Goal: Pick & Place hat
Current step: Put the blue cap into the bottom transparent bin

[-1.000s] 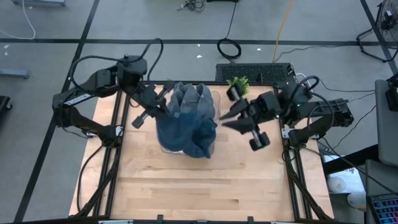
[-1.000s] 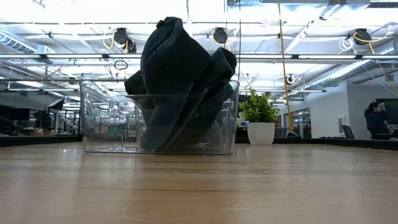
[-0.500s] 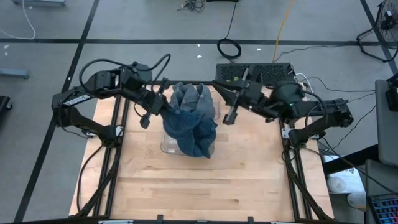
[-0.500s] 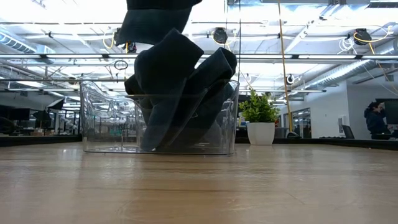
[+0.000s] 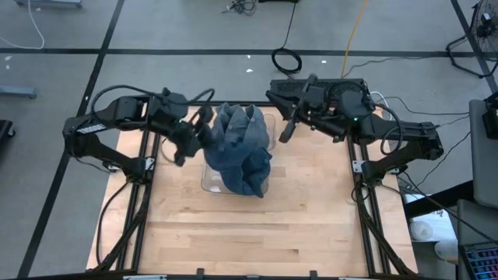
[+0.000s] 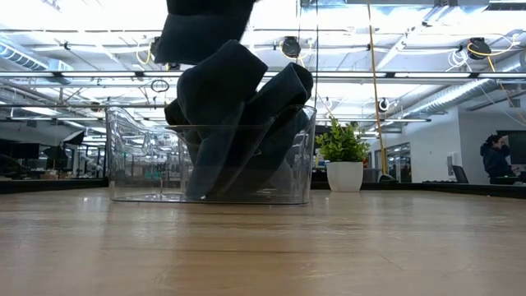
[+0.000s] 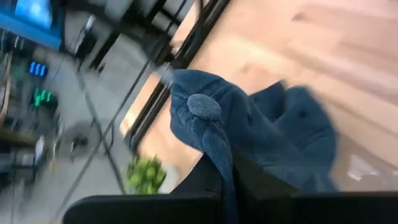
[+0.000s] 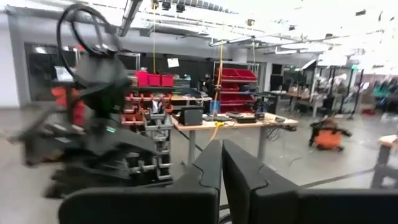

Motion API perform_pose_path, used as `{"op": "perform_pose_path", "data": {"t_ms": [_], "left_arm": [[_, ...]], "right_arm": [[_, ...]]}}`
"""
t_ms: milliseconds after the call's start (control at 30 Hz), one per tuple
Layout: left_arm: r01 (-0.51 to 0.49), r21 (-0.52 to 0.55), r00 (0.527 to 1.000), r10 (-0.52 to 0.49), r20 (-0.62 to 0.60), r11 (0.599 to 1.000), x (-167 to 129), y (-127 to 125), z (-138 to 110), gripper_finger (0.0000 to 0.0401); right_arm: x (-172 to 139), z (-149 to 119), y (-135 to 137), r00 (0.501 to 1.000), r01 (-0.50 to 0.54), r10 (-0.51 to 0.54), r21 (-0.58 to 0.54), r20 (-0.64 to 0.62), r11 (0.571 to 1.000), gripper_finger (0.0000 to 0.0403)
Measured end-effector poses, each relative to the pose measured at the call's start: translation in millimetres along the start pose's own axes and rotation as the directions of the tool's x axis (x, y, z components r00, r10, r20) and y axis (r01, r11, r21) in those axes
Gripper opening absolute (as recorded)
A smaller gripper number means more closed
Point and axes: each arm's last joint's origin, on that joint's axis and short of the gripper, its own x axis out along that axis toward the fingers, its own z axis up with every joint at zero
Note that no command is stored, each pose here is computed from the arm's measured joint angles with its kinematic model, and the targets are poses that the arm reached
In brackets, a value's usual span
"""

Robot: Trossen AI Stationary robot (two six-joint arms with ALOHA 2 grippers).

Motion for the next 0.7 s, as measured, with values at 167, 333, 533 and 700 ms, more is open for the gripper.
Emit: {"op": "perform_pose_path", "data": {"t_ms": [167, 333, 533, 700], "left_arm": [[0.103, 0.117, 0.99, -0.113, 0.085, 0.988, -9.6, -17.5, 12.5, 0.0001], [0.171, 0.16, 0.979, -0.186, 0.084, 0.972, -17.4, -30.6, 16.8, 0.0001], [0.2, 0.251, 0.975, -0.218, 0.046, 0.947, -22.2, -39.3, 18.4, 0.0001], [0.176, 0.335, 0.982, -0.189, 0.007, 0.926, -23.9, -42.7, 21.6, 0.0001]], "right_arm": [[-0.8, 0.8, 0.8, 1.0, -0.012, 0.012, -0.065, 0.004, 0.998, 0.0001], [2.1, -6.0, 14.0, 0.958, -0.284, 0.288, 0.117, -0.012, 0.952, 0.0006], [17.6, -34.9, 45.4, 0.92, -0.347, 0.381, 0.267, -0.089, 0.899, 0.0047], [26.1, -49.5, 66.2, 0.858, -0.44, 0.506, 0.391, -0.081, 0.808, 0.0095]]}}
